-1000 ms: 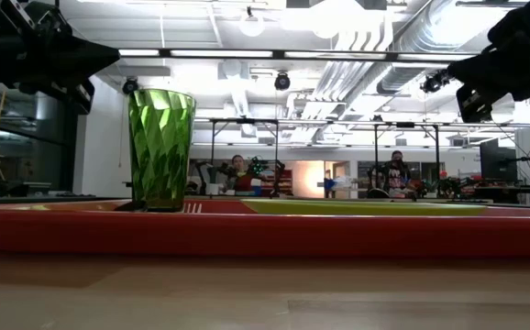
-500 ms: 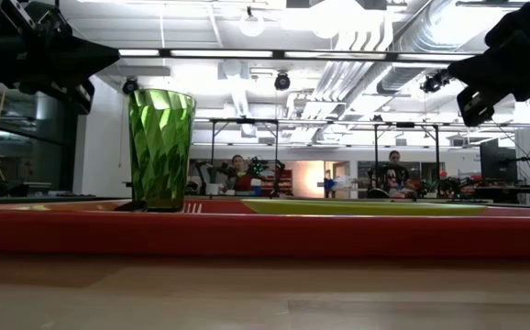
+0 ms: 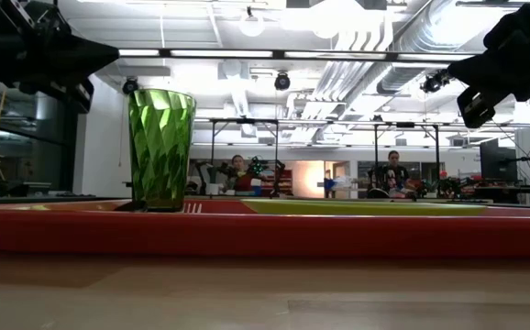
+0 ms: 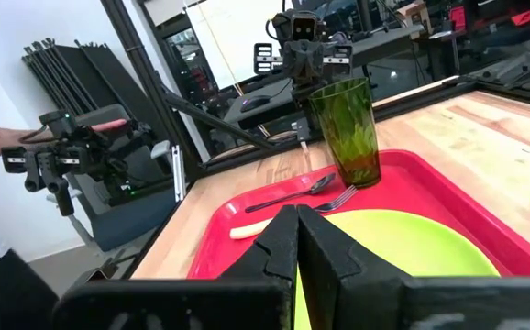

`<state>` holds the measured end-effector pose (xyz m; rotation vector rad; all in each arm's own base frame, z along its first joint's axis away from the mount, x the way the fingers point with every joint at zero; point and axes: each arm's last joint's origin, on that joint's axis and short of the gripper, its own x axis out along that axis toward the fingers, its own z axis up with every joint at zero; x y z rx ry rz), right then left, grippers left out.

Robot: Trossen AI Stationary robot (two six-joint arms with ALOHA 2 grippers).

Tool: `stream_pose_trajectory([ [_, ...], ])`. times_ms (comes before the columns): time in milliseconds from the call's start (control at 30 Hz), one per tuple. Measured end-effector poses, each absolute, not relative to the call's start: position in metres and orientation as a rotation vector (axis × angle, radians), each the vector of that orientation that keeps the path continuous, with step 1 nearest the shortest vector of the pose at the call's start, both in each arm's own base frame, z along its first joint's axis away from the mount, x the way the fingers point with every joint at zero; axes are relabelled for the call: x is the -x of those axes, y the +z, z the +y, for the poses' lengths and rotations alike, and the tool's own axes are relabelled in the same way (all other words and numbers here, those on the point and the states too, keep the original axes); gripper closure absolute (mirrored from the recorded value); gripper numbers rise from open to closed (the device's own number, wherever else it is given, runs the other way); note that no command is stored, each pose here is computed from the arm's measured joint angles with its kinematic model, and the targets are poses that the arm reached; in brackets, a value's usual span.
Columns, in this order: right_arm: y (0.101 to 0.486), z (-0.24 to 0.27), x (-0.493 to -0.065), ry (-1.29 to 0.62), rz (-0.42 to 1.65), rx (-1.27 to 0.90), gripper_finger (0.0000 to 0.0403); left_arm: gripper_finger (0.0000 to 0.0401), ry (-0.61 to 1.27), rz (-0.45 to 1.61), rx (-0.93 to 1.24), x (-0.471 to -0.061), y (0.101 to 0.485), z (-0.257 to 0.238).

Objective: Pick and place plate/cup/fork/spoon on tray
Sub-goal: Return to Home Position

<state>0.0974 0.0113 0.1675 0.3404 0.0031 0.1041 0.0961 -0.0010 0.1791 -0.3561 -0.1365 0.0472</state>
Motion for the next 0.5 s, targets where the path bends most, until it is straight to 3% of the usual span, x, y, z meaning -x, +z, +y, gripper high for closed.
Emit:
stream_pose_trajectory([
  [500, 0.1673, 0.0113, -0.0974, 0.104, 0.004, -0.340, 0.0402, 0.0401, 0.072, -0.109, 0.353, -0.0972, 0.1760, 0.0008],
])
